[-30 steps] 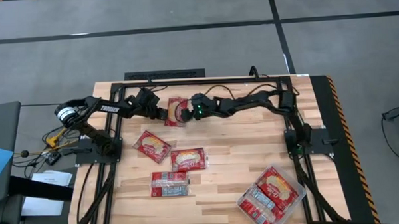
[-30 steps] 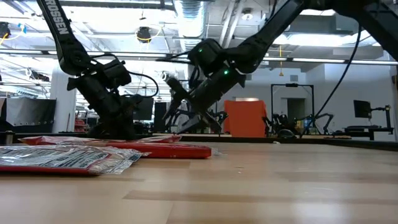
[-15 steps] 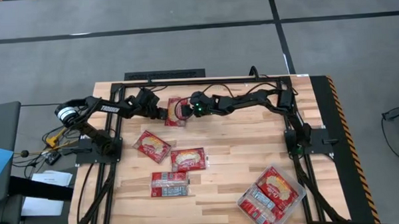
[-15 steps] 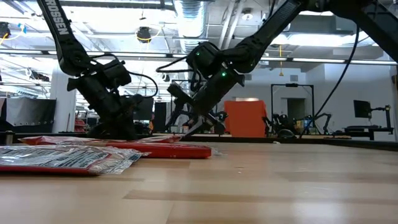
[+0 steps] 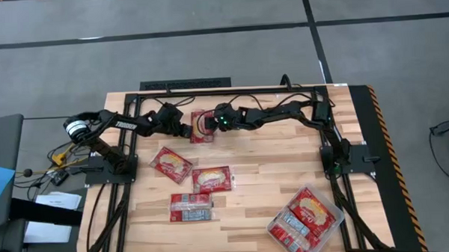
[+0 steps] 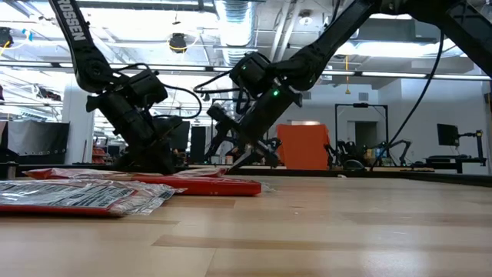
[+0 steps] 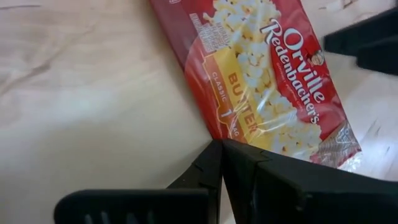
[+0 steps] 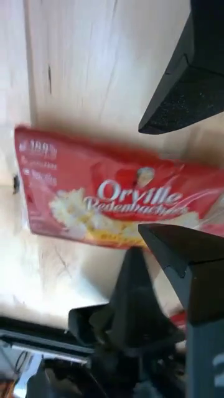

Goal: Sort popcorn bags into baskets
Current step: Put the red popcorn bag into the transparent bin

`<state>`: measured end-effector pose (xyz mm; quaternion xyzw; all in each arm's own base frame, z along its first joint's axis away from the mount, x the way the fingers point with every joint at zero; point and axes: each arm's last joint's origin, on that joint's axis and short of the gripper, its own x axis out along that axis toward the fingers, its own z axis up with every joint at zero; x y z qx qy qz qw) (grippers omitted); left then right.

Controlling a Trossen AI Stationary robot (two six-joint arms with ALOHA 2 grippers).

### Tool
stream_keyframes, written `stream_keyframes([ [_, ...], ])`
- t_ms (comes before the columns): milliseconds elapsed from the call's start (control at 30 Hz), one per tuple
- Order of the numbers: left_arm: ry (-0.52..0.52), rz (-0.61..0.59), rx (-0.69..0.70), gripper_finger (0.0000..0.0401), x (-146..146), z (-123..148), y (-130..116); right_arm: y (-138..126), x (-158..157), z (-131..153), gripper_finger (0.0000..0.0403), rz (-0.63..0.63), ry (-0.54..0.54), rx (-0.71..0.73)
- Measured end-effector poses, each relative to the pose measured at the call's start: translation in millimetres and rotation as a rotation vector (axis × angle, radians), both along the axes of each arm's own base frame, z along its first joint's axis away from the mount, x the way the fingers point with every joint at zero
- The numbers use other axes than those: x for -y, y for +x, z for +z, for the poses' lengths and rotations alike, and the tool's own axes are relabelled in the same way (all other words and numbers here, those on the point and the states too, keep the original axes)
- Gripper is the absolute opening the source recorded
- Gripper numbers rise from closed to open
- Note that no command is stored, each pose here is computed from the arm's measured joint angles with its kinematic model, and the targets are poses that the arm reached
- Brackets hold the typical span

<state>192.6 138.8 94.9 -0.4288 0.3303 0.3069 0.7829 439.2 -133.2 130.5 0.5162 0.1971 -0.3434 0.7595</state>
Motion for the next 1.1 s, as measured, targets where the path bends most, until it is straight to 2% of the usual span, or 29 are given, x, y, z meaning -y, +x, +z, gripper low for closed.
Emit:
stream_keyframes([
  [233, -0.004, -0.015, -0.001, 0.0001, 2.6, -0.2, 1.5, 23.3, -6.3, -18.5, 0.027, 0.068, 0.069, 0.01],
  [400, 0.004, -0.024, -0.004, 0.0001, 2.7, -0.2, 1.5, 33.4, -5.4, -8.9, 0.0256, 0.139, 0.05, -0.044],
  [500, 0.007, -0.027, -0.005, 0.0001, 2.7, -0.2, 1.5, 35.0, -5.3, -4.3, 0.0211, 0.159, 0.052, -0.098],
  [700, 0.002, -0.036, 0.003, 0.0001, 3.0, 0.2, 1.9, 34.2, -7.4, -1.6, 0.0059, 0.19, 0.081, -0.125],
  [767, -0.011, -0.049, 0.012, 0.0001, 3.7, 0.9, 1.8, 34.3, -8.4, -0.4, 0.0024, 0.211, 0.068, -0.128],
  [933, -0.079, -0.116, 0.086, 0.0002, 8.8, 10.2, 1.2, 30.5, -11.1, 16.1, 0.0032, 0.24, 0.059, -0.127],
  [1033, -0.122, -0.14, 0.137, 0.0002, 12.7, 20.5, -0.8, 21.7, -13.5, 38.2, 0.0023, 0.274, 0.042, -0.155],
  [1100, -0.127, -0.148, 0.171, 0.0002, 15.0, 30.6, -2.8, 17.0, -13.3, 57.6, 0.0011, 0.309, -0.013, -0.147],
])
